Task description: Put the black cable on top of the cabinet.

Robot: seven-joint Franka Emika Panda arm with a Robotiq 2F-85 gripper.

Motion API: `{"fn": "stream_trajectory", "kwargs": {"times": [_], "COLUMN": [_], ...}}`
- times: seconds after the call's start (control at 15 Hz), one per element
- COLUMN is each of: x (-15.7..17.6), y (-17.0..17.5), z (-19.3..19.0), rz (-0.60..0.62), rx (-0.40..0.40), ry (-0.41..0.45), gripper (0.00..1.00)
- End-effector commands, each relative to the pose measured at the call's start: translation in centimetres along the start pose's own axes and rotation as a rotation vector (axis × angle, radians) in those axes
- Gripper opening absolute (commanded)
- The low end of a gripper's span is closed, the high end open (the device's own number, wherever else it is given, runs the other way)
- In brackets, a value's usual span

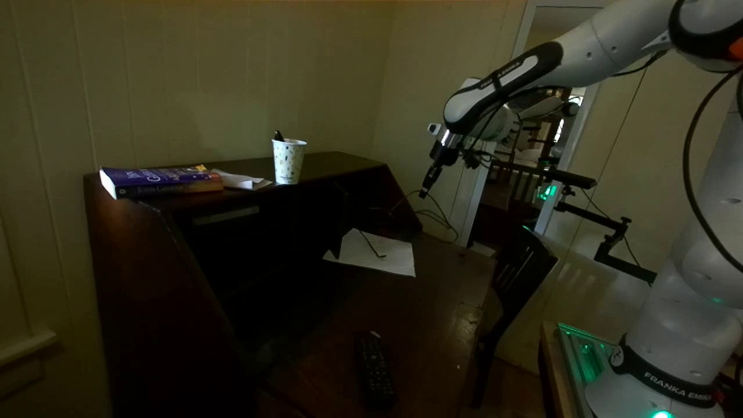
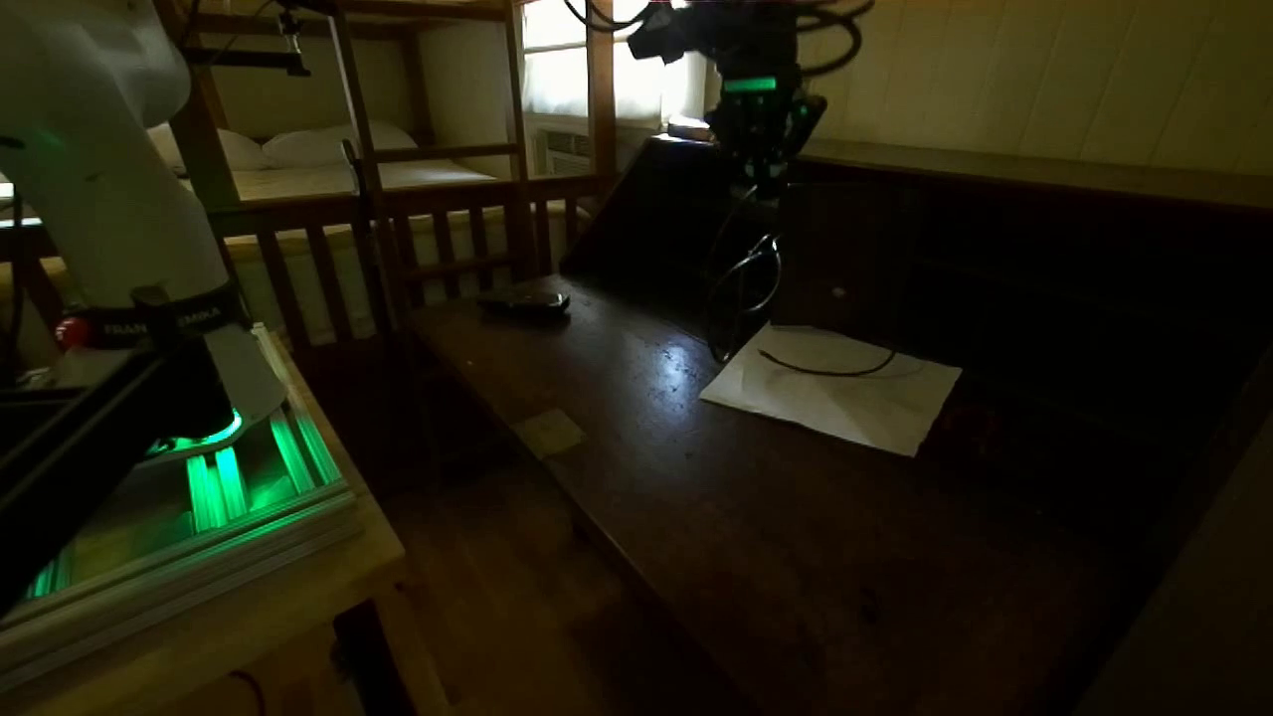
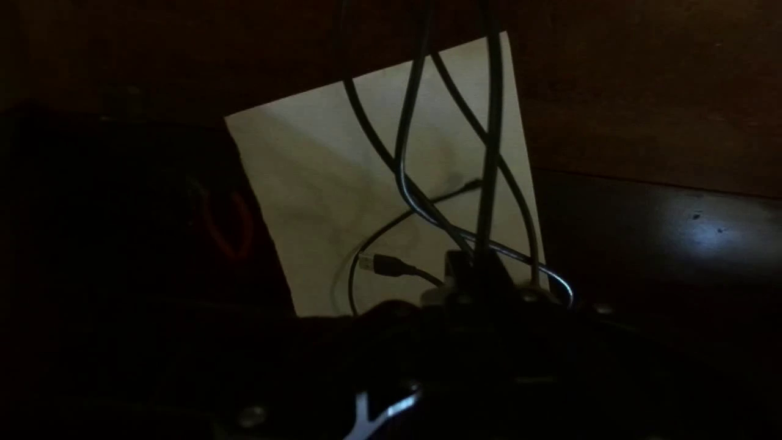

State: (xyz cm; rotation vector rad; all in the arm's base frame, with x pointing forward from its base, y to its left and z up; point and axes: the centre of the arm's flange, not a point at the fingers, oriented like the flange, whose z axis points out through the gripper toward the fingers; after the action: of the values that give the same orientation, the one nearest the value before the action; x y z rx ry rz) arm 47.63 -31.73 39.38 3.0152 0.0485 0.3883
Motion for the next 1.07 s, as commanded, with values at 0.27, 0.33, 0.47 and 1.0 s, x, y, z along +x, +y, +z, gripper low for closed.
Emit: {"fn": "stream_trajectory", "kwargs": {"times": [0.27,0.33,0.47,1.0], "x": [-1.5,-1.2,-0.3,3.9], "y": [-2.8,-3.0,-4.0,-8.2], "z": [-19.0,-21.4,-26.5,-37.0], "rz": [-0.007,0.011,0.041,-0.097], "rx": [-0.156,-0.192,-0.253,-0.308], "ry": [0.180,0.228,0.321,0.558], "gripper": [0.01,0.01,0.01,0.06]}}
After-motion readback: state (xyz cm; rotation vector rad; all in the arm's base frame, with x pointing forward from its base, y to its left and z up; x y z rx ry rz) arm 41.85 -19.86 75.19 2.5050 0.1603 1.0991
